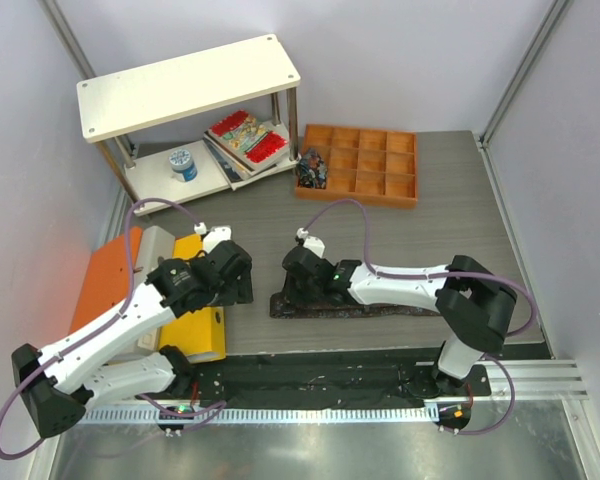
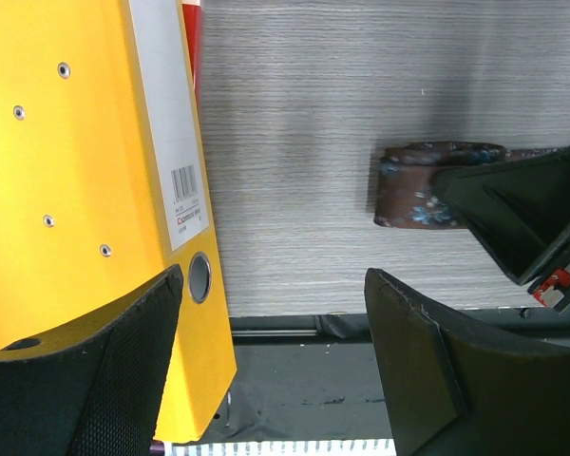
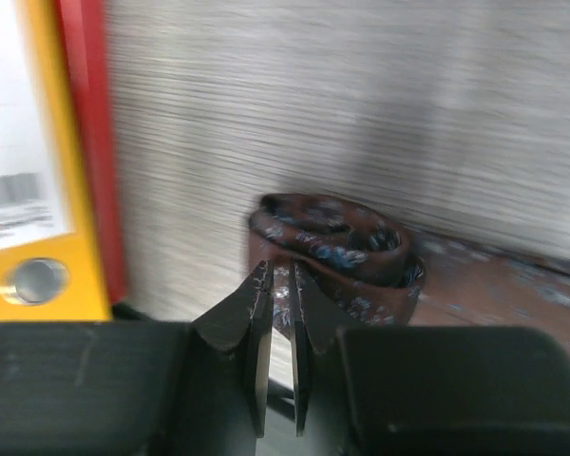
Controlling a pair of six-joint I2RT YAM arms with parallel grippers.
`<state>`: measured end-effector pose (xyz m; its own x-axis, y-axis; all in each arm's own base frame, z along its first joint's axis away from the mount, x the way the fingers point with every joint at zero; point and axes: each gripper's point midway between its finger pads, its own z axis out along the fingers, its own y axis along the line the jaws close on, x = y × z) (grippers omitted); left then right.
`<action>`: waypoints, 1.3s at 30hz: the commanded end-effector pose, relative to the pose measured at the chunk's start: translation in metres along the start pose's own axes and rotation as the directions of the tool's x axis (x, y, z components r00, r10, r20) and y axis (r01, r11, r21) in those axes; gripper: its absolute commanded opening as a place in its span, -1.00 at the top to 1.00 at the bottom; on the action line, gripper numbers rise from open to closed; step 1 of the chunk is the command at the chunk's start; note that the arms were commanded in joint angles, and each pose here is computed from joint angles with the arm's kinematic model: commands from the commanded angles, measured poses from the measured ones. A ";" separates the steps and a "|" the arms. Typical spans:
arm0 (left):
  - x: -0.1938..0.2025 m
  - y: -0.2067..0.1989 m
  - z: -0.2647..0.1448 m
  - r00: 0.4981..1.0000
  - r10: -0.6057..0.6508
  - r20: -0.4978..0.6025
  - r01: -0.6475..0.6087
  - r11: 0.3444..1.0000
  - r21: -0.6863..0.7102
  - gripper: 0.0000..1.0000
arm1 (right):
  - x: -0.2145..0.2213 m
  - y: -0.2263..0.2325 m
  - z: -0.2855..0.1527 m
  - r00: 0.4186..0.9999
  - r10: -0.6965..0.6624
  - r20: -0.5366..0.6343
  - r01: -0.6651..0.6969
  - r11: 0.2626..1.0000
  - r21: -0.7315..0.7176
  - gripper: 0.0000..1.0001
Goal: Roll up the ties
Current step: Roll the tie at the center of the board.
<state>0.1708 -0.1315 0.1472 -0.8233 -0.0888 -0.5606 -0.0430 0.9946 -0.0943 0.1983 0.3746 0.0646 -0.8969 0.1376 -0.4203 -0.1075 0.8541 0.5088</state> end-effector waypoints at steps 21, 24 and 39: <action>0.011 -0.076 0.050 0.997 -0.038 -0.066 0.053 0.970 0.236 -0.59 | 0.000 -0.058 -0.017 0.995 0.047 0.082 -0.052 0.997 0.056 0.66; 0.017 -0.089 0.060 0.996 -0.031 -0.086 0.054 0.958 0.281 -0.59 | 0.002 -0.061 -0.016 0.995 0.049 0.081 -0.053 0.997 0.057 0.67; 0.046 -0.106 0.100 0.989 -0.017 -0.148 0.065 0.942 0.328 -0.36 | 0.009 -0.071 -0.011 0.996 0.065 0.062 -0.068 0.996 0.048 0.67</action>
<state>0.1871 -0.2340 0.0507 -0.9038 -0.0776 -0.4208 0.0826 0.9333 -0.3494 0.1921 0.3124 0.0338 -0.8792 0.2131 -0.4262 -0.0275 0.8703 0.4917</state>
